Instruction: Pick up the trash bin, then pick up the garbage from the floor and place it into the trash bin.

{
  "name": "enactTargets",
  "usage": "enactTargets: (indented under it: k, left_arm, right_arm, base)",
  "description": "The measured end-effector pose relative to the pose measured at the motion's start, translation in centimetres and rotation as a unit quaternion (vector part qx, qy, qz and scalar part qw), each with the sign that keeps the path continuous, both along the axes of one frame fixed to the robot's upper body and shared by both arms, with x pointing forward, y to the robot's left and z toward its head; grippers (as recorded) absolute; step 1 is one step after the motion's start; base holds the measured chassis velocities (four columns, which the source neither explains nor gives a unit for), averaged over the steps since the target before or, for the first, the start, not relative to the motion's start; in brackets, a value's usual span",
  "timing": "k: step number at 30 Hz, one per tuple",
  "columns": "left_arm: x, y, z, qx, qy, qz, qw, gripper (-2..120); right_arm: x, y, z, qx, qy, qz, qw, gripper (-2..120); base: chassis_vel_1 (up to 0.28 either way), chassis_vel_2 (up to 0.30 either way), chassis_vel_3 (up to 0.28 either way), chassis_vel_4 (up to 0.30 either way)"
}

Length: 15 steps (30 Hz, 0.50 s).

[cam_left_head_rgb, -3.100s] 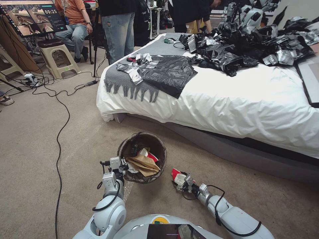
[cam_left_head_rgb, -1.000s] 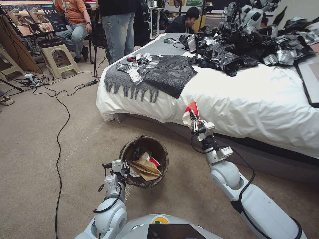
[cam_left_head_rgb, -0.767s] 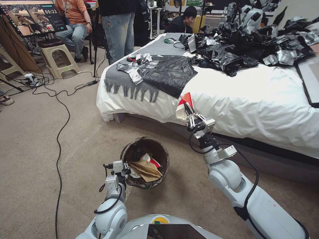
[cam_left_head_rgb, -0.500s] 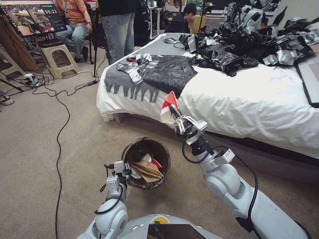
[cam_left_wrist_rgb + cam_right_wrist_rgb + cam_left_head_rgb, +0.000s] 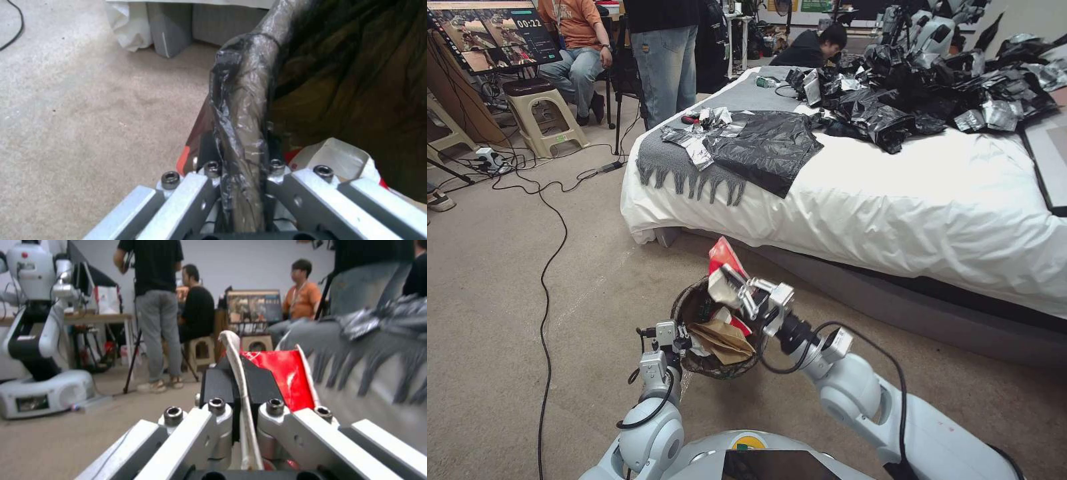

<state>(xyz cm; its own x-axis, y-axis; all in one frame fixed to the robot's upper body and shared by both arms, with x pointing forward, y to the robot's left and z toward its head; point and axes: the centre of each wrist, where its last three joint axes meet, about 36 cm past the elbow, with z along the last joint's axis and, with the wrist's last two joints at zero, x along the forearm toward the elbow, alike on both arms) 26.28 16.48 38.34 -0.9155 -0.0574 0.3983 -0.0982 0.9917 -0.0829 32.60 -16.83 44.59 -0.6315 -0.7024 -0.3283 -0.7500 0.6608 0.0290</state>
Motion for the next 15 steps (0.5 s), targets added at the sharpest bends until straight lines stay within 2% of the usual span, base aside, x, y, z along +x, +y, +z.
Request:
enactTargets:
  k: [6,15]
  left_arm:
    - [0.1,0.2,0.5,-0.001,-0.007,0.003,1.0000,2]
    - [0.2,0.2,0.7,-0.004,-0.009,0.004,0.9999,2]
  right_arm:
    - [-1.4,1.3,-5.4,-0.040,0.048,0.032,0.998,0]
    - [0.0,1.5,-9.8,-0.080,0.063,0.026,0.995,-1]
  base:
    - [0.000,0.000,0.000,0.000]
    - [0.000,0.000,0.000,0.000]
